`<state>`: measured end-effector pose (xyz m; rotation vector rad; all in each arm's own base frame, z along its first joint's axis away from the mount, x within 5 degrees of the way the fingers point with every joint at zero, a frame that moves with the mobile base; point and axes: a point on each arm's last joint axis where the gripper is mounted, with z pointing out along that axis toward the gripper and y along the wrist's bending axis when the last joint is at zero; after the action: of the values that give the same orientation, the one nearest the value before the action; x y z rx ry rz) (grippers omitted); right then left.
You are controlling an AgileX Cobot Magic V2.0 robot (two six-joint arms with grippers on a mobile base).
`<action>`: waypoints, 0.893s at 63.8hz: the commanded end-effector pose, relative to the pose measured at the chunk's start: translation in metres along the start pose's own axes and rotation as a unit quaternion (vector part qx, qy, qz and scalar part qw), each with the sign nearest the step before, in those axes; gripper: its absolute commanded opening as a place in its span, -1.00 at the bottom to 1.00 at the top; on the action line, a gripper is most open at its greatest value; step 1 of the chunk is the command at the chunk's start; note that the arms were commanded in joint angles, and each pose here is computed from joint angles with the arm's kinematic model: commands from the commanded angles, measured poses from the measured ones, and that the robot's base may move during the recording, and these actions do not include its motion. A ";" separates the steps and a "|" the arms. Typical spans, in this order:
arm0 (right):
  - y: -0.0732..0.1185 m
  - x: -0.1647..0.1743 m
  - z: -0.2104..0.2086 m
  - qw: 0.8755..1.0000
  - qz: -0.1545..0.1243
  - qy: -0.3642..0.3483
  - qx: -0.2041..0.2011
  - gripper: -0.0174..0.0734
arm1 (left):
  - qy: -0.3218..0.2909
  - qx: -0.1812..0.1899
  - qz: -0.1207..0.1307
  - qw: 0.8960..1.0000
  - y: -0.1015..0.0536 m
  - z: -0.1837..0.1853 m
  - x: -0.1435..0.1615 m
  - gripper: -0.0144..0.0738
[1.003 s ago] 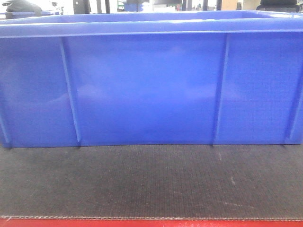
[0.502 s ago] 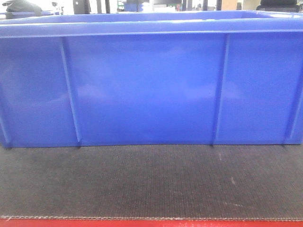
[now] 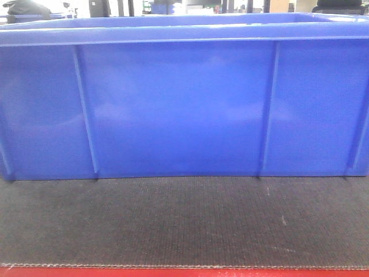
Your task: Move blue bin to conveyor side
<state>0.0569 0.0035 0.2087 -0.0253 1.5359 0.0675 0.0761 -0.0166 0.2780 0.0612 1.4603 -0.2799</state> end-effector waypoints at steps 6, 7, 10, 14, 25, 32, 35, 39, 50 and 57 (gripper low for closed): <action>0.000 -0.001 -0.001 1.000 -0.003 -0.007 0.002 -0.79 | -0.001 -0.007 0.002 1.000 0.001 -0.002 0.001 -0.71; 0.000 -0.001 -0.001 1.000 -0.003 -0.007 0.002 -0.79 | 0.000 -0.011 0.002 1.000 0.002 -0.003 0.002 -0.71; 0.000 -0.001 -0.001 1.000 -0.003 -0.007 0.002 -0.79 | 0.008 -0.031 0.003 0.999 0.005 -0.006 0.004 -0.71; 0.000 -0.001 -0.001 1.000 -0.003 -0.007 0.002 -0.79 | 0.016 -0.060 0.006 0.998 0.009 -0.015 0.009 -0.71; 0.000 -0.001 -0.001 1.000 -0.003 -0.007 0.002 -0.79 | -0.009 -0.116 0.078 0.990 0.015 -0.033 0.020 -0.71; 0.000 -0.001 -0.001 1.000 -0.003 -0.007 0.002 -0.79 | 0.000 -0.140 0.072 0.988 0.019 -0.033 0.037 -0.71; 0.000 -0.001 -0.001 1.000 -0.003 -0.007 0.002 -0.79 | 0.000 -0.143 0.072 0.987 0.021 -0.033 0.044 -0.71; 0.000 -0.001 -0.001 1.000 -0.003 -0.007 0.002 -0.79 | -0.003 -0.143 0.072 0.987 0.022 -0.032 0.051 -0.71; 0.000 -0.001 -0.001 1.000 -0.003 -0.007 0.002 -0.79 | -0.025 -0.125 0.081 0.988 0.021 -0.031 0.054 -0.71; 0.000 -0.001 -0.001 1.000 -0.003 -0.007 0.002 -0.79 | -0.018 -0.110 0.081 0.990 0.020 -0.030 0.055 -0.71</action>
<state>0.0569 0.0036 0.2084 -0.0263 1.5398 0.0671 0.0562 0.0019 0.2164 -0.0245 1.4517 0.0276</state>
